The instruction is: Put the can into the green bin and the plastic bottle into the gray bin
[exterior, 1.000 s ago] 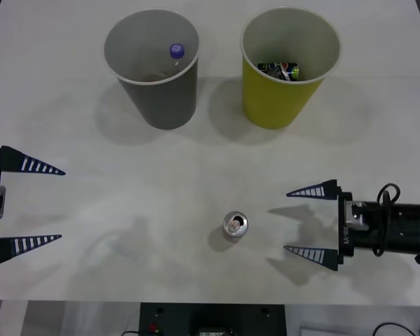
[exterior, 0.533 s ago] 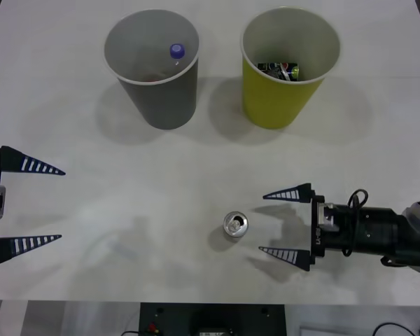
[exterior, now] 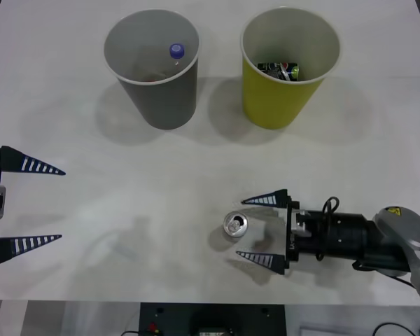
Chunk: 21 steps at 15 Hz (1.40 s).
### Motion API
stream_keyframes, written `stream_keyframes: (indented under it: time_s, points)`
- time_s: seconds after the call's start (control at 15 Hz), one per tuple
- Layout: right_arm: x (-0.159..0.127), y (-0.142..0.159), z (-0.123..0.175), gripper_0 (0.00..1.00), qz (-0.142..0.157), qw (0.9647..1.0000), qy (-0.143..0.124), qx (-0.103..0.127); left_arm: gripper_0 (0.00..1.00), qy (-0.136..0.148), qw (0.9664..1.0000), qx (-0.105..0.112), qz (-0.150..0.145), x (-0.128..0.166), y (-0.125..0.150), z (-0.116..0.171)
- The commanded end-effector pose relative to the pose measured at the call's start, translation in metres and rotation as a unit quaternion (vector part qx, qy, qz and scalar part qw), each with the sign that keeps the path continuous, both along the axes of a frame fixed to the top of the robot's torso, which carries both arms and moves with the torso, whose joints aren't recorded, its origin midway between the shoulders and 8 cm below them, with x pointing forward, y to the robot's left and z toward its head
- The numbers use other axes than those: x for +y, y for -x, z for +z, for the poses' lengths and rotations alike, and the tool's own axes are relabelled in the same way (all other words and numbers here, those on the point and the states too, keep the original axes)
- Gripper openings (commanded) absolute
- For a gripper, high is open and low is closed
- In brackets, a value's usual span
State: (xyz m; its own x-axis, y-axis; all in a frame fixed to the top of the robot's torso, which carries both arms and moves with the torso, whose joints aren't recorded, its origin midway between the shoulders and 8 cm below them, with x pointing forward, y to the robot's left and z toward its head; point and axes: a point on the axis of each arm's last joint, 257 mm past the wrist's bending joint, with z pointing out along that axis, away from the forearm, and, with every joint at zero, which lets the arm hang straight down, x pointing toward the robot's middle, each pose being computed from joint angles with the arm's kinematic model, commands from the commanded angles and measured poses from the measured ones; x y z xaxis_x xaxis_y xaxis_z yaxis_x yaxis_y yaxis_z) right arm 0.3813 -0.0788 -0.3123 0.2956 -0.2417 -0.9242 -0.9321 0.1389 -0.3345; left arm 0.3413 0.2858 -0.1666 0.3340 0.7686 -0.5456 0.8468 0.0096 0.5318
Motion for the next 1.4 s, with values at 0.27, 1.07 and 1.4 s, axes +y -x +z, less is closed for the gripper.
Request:
stream_keyframes:
  time_s: [0.27, 1.07, 1.4]
  points:
    - [0.032, 0.001, -0.009, 1.00, -0.002, 1.0000, 0.000, -0.006, 1.00, 0.000, 1.0000, 0.000, 0.000, 0.000, 0.000, 0.000]
    - [0.041, 0.001, -0.014, 0.00, -0.003, 0.9999, 0.004, -0.015, 1.00, 0.000, 1.0000, 0.000, 0.000, 0.000, 0.000, 0.000]
    - [0.042, 0.001, -0.013, 0.00, -0.004, 1.0000, -0.001, -0.009, 1.00, 0.000, 1.0000, 0.000, 0.000, 0.000, 0.000, 0.000]
